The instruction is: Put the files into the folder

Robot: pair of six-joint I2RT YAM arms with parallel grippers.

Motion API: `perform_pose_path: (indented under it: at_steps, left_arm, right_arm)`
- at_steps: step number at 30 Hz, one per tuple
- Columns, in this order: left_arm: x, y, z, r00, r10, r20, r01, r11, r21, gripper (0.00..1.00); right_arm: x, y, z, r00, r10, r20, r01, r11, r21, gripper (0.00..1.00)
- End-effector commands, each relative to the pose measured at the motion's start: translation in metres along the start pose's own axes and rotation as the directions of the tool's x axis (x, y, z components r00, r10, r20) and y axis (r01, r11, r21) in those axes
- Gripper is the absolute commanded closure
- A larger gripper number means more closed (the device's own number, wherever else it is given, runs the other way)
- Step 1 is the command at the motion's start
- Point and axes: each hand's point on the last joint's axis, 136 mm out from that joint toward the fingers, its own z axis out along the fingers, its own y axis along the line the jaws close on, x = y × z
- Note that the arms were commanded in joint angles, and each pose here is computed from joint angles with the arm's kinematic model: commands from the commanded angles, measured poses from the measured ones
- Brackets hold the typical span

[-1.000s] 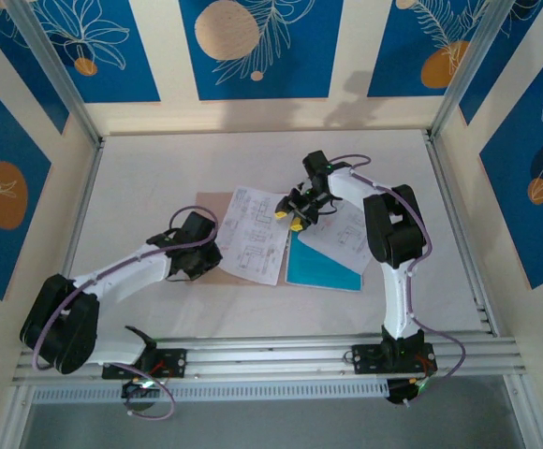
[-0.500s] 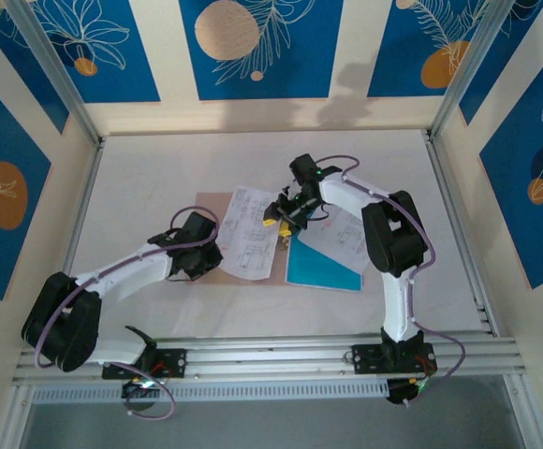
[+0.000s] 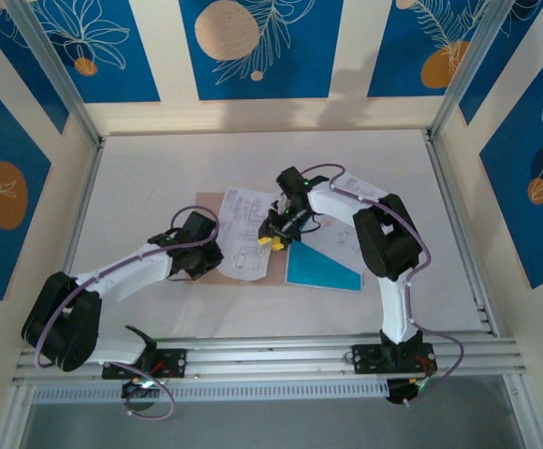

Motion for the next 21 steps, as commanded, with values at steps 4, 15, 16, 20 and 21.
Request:
perform_pose_path:
  at_steps: [4,15,16,20,21]
  left_arm:
    - [0.005,0.004,0.004,1.0,0.017,-0.023,-0.018,1.0,-0.01,1.0]
    - [0.003,0.004,-0.001,1.0,0.019,-0.011,-0.019,1.0,-0.007,1.0]
    - [0.002,0.003,-0.003,1.0,0.02,-0.007,-0.02,1.0,-0.006,1.0]
    - [-0.001,0.007,-0.011,1.0,0.029,0.006,-0.028,0.999,-0.026,0.74]
    - [-0.002,0.009,-0.013,1.0,0.028,0.006,-0.028,0.999,-0.031,0.7]
  right_arm:
    - [0.008,-0.002,0.002,1.0,-0.017,-0.017,0.017,1.0,0.023,0.74]
    - [0.005,-0.012,0.0,0.999,-0.046,0.005,0.045,0.994,0.104,0.98]
    - [0.003,-0.014,-0.003,0.998,-0.057,0.014,0.055,0.991,0.12,1.0]
    - [-0.006,-0.02,-0.023,0.993,-0.105,0.058,0.094,0.981,0.168,1.0]
    - [-0.008,-0.021,-0.029,0.991,-0.117,0.07,0.103,0.979,0.174,1.0]
